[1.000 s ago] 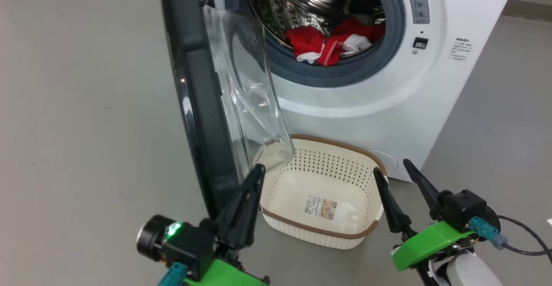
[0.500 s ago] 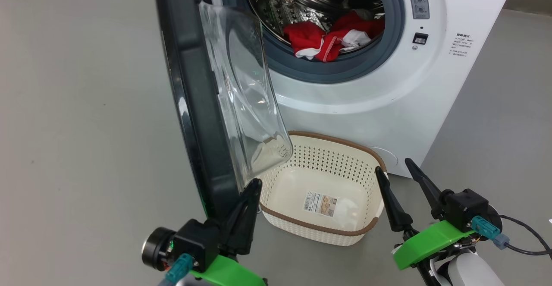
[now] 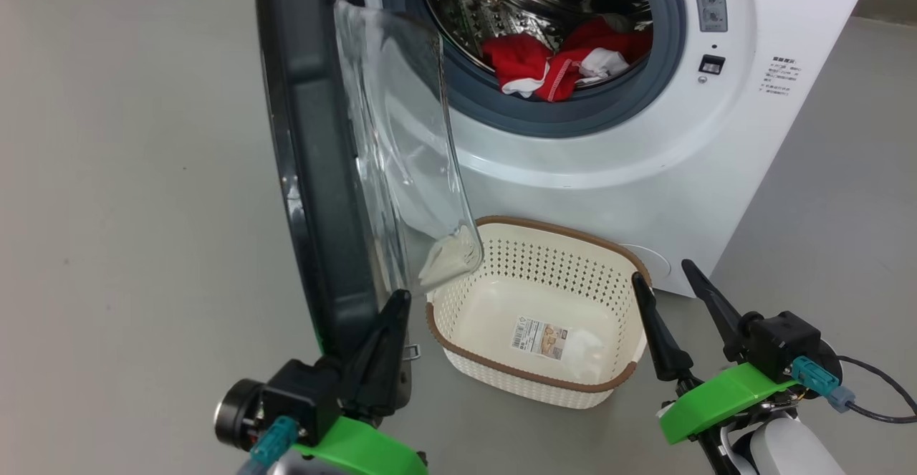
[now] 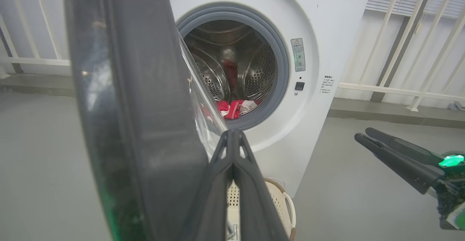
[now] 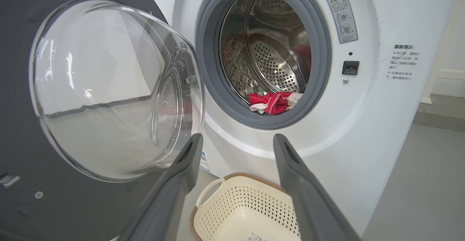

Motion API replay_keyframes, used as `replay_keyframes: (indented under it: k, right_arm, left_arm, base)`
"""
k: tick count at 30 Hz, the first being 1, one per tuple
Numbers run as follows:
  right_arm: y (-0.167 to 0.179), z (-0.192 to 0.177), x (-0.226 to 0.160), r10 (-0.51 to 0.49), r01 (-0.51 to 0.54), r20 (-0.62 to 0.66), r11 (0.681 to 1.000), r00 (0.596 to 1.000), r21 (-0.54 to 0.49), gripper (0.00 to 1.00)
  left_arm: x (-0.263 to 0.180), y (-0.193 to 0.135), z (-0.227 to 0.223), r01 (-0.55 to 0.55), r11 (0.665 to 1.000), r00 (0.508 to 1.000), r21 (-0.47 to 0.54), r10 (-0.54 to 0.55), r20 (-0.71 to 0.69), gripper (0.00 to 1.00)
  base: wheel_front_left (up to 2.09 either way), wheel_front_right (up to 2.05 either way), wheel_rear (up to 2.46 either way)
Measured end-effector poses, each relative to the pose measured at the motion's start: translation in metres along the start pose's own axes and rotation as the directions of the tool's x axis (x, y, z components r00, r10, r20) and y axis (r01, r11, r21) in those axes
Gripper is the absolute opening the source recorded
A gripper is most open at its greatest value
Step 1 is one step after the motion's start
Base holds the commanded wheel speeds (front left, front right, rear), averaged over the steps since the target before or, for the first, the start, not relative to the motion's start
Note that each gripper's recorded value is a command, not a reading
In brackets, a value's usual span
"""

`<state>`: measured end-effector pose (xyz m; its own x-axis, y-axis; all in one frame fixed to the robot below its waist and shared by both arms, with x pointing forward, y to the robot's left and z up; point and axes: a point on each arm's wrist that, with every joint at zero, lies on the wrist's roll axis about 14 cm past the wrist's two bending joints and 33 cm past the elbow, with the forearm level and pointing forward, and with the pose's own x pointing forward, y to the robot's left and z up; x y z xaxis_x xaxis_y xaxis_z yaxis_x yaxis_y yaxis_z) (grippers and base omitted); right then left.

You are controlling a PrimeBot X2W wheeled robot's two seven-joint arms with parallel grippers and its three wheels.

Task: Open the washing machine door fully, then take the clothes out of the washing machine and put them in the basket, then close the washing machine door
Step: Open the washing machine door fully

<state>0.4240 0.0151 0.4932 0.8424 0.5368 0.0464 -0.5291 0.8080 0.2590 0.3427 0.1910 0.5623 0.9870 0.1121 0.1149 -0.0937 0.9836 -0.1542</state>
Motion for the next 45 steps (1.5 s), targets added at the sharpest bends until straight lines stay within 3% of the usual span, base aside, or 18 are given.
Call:
replay_keyframes:
  k: [21, 45]
  right_arm:
    - [0.017, -0.014, 0.008, 0.053, -0.053, -0.035, 0.999, 0.998, 0.008, 1.0]
    - [0.016, -0.032, 0.007, 0.067, -0.067, -0.08, 0.998, 0.995, 0.012, 1.0]
  left_arm:
    - [-0.017, 0.067, 0.008, -0.237, 0.971, 0.971, 0.026, 0.237, 0.007, 0.0]
    - [-0.03, 0.142, 0.012, -0.475, 0.879, 0.88, 0.051, 0.474, 0.022, 0.0]
  base:
    - [0.0, 0.0, 0.0]
    - [0.0, 0.0, 0.0]
